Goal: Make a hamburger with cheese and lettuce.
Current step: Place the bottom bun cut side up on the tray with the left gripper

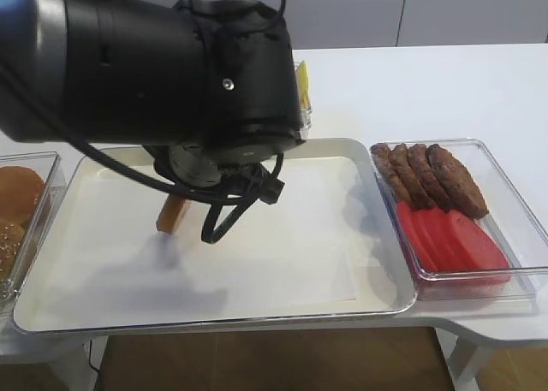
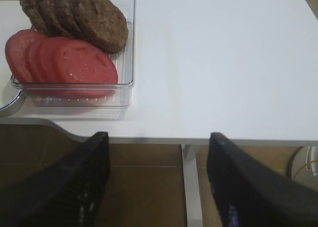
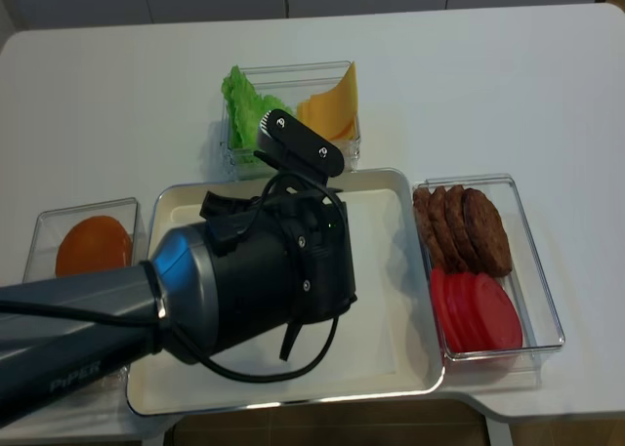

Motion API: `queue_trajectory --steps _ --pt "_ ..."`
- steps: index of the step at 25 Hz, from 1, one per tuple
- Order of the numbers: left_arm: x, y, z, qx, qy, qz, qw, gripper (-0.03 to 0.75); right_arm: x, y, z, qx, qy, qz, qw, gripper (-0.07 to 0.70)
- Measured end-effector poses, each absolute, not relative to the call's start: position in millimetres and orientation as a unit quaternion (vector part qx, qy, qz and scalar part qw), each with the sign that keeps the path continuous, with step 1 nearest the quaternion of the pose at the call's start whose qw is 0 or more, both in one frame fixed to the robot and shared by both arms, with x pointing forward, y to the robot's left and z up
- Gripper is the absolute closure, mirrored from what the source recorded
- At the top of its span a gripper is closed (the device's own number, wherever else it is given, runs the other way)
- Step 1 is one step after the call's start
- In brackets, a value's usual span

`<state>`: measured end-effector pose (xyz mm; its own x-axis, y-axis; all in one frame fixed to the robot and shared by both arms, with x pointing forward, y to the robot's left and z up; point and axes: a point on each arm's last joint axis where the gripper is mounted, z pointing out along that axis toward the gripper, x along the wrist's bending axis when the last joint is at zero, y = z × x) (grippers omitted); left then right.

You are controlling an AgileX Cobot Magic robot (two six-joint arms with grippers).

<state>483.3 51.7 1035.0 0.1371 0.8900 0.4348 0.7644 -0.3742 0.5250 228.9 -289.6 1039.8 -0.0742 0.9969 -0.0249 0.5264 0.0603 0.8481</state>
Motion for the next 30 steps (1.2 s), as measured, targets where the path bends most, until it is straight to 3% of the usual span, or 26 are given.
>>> queue_trajectory --steps 30 --pt "482.3 47.7 1032.9 0.754 0.556 0.334 0.103 0.597 228.9 -289.6 1039.8 0.591 0.644 0.348 0.338 0.163"
